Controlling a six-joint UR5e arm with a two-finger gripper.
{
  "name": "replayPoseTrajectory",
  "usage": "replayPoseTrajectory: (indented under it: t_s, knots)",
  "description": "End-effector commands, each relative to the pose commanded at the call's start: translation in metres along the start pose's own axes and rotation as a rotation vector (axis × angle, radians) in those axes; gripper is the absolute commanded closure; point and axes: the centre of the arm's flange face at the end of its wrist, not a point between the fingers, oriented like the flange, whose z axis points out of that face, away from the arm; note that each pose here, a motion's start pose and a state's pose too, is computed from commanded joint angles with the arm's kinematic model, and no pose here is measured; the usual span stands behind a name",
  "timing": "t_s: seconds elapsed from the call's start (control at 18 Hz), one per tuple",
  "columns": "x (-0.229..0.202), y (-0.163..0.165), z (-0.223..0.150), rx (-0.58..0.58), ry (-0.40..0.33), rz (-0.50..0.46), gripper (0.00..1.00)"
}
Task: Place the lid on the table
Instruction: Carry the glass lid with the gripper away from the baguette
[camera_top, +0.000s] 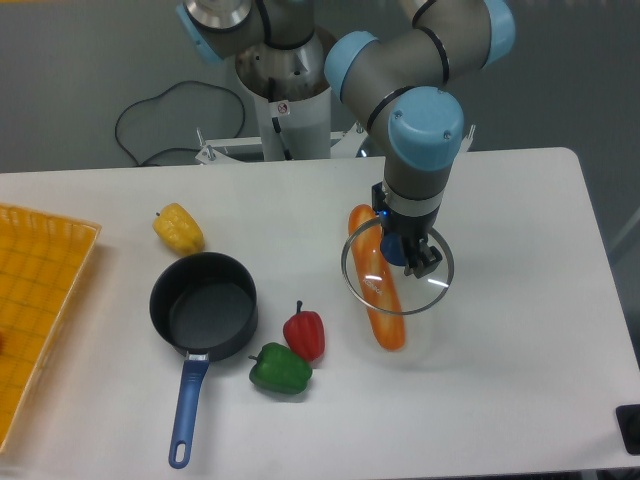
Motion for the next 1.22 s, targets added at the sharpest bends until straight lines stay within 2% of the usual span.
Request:
replayPoseTrajectory:
  t_s: [1.22]
  knots:
    - [-0.007, 0.018, 0.008, -0.006, 0.007, -0.023, 0.37]
